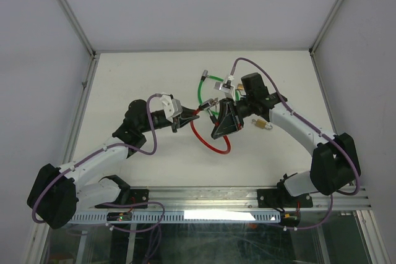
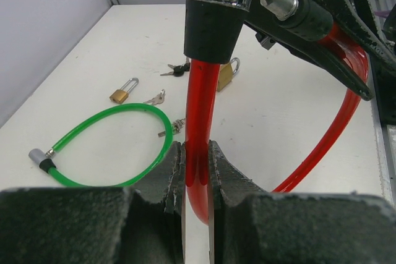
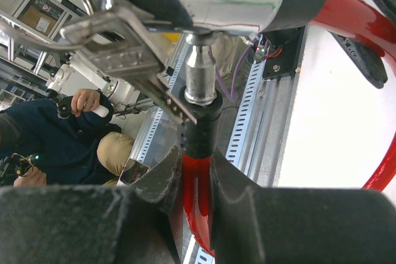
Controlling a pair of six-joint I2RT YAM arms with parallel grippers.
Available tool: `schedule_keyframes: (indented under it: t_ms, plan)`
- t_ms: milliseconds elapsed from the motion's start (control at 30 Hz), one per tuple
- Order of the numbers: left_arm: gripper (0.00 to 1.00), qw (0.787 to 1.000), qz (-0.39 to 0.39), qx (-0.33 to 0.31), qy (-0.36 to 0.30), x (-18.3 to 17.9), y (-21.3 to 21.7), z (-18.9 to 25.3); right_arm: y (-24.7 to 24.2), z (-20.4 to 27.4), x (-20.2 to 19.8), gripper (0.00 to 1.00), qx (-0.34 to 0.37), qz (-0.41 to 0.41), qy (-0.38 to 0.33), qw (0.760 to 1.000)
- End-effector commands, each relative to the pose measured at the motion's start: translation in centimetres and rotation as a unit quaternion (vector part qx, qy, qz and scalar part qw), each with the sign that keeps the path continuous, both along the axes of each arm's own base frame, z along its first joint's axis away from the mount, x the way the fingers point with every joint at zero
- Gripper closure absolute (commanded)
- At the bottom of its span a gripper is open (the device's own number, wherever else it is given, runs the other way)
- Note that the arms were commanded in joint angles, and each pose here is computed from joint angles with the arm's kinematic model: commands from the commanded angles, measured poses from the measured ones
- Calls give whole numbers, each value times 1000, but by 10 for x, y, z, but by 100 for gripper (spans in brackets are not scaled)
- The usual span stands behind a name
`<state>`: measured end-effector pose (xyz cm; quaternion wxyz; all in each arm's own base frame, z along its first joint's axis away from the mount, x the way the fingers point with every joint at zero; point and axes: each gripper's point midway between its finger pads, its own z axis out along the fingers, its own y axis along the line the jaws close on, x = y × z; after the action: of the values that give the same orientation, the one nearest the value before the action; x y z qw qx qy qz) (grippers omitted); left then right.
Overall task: Lock with the key
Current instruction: Lock the lock.
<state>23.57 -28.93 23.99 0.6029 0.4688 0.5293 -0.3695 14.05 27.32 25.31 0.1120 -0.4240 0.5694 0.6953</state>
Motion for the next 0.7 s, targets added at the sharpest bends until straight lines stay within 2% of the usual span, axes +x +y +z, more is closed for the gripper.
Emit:
schedule_keyframes:
  t_ms: [0, 667]
  plan:
    - [100, 998, -29, -33, -41, -9, -3, 37, -7, 31, -6, 100, 50, 22, -32, 998]
    - [100, 997, -62, -26, -25, -14, -8, 31, -9, 33, -7, 100, 53, 21, -34, 998]
